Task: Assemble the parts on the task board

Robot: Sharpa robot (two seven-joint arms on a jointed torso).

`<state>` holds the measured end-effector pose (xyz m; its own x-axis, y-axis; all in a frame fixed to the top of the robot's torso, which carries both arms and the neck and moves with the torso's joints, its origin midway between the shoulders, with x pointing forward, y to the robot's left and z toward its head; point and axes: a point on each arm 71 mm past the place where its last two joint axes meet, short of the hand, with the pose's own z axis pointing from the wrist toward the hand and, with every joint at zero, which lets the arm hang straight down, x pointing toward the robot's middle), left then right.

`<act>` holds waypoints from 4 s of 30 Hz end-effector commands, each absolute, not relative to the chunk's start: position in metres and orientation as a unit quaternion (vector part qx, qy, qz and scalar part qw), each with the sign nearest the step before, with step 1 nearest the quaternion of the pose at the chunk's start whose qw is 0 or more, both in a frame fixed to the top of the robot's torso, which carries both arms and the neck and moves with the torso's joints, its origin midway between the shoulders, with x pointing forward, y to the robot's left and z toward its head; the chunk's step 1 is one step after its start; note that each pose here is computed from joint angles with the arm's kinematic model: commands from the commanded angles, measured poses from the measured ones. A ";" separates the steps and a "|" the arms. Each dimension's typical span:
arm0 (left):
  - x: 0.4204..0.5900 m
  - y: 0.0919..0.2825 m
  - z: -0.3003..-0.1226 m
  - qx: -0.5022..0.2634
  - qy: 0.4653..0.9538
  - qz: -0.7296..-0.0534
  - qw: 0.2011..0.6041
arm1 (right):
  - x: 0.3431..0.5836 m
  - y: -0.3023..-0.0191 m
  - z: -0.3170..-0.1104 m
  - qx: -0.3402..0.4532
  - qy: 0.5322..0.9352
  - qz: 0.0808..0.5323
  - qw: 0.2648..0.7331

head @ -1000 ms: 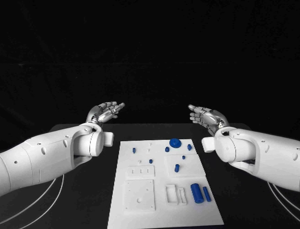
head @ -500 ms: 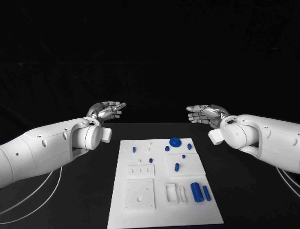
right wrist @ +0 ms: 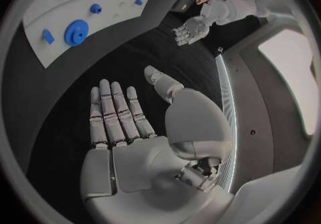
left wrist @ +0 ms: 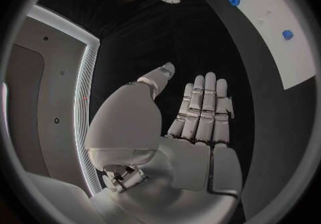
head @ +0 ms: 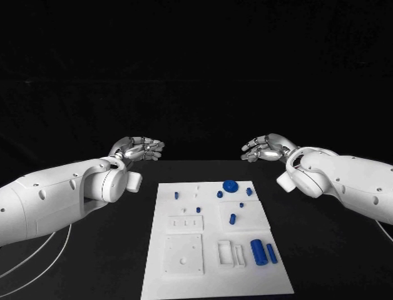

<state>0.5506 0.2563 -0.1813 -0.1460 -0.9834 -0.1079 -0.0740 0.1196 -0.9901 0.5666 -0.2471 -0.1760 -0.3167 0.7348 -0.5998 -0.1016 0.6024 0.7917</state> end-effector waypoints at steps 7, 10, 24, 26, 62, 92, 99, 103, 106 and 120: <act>0.539 0.241 -0.174 -0.410 0.593 -0.518 0.460 | 0.557 -0.221 -0.170 -0.034 0.723 0.307 0.618; 0.534 0.237 -0.174 -0.405 0.601 -0.529 0.442 | 0.553 -0.213 -0.170 -0.079 0.718 0.294 0.626; 0.501 0.227 -0.164 -0.384 0.611 -0.556 0.411 | 0.545 -0.193 -0.169 -0.185 0.700 0.241 0.647; 0.499 0.226 -0.163 -0.382 0.613 -0.559 0.409 | 0.545 -0.192 -0.170 -0.189 0.700 0.237 0.647; 0.488 0.216 -0.155 -0.369 0.618 -0.571 0.395 | 0.540 -0.178 -0.188 -0.240 0.705 0.200 0.637; 0.489 0.218 -0.154 -0.370 0.618 -0.569 0.396 | 0.538 -0.172 -0.188 -0.252 0.693 0.184 0.650; 0.489 0.219 -0.154 -0.371 0.618 -0.568 0.398 | 0.535 -0.169 -0.183 -0.247 0.674 0.182 0.672; 0.490 0.218 -0.154 -0.371 0.618 -0.568 0.398 | 0.535 -0.167 -0.178 -0.240 0.666 0.182 0.682; 0.490 0.218 -0.154 -0.371 0.618 -0.568 0.397 | 0.535 -0.165 -0.175 -0.238 0.658 0.181 0.691; 0.489 0.216 -0.154 -0.369 0.619 -0.567 0.398 | 0.535 -0.139 -0.163 -0.235 0.632 0.192 0.713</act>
